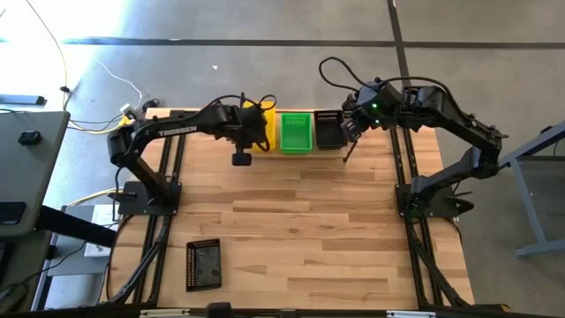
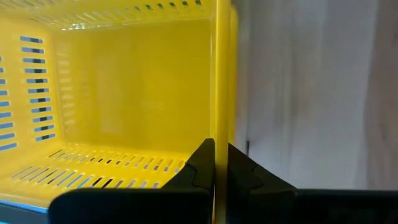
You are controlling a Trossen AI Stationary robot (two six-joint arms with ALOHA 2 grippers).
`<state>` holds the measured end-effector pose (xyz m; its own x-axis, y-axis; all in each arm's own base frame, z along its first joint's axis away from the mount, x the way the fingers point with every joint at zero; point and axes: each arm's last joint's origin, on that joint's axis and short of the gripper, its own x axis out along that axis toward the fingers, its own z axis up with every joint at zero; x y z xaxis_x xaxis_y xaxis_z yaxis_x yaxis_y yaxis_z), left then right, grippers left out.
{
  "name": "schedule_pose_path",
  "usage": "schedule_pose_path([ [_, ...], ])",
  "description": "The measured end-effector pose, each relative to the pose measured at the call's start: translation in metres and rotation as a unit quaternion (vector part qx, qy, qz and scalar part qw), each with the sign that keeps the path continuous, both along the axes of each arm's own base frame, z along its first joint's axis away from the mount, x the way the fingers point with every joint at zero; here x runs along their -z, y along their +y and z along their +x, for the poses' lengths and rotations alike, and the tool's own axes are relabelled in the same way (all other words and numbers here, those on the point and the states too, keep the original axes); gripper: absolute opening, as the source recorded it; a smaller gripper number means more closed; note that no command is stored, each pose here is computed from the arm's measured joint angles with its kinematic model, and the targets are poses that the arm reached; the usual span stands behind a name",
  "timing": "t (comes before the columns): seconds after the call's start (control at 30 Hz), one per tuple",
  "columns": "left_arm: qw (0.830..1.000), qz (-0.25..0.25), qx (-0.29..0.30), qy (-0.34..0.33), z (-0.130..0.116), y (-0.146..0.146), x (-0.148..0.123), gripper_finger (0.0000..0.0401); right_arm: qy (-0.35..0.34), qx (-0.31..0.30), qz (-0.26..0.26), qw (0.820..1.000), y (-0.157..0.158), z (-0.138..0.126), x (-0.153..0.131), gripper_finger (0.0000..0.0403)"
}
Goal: Stack baskets on shelf by color
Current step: Stack the yellow bin on top of the yellow bins on the shelf
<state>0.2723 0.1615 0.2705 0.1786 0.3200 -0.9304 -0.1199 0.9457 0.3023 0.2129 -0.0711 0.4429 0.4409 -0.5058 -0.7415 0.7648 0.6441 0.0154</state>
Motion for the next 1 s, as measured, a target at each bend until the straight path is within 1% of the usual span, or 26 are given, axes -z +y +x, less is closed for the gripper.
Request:
schedule_pose_path([
  [0.17,1.000,-0.006,-0.012,0.011,0.001,0.010,0.009,0.0000,0.000,0.000,0.000,1.000,0.000,0.000,0.000,0.0115],
  [0.47,0.999,-0.019,0.009,0.024,0.006,0.014,0.020,0.0000,0.000,0.000,0.000,1.000,0.000,0.000,0.000,0.0114],
  [0.8,0.999,-0.020,0.009,0.024,0.006,0.014,0.021,0.0001,-0.006,0.009,0.005,1.000,0.000,0.000,0.000,0.0114],
  [1.0,0.999,-0.019,0.009,0.025,0.006,0.014,0.021,0.0009,-0.006,0.009,0.006,1.000,0.000,0.000,0.000,0.0114],
])
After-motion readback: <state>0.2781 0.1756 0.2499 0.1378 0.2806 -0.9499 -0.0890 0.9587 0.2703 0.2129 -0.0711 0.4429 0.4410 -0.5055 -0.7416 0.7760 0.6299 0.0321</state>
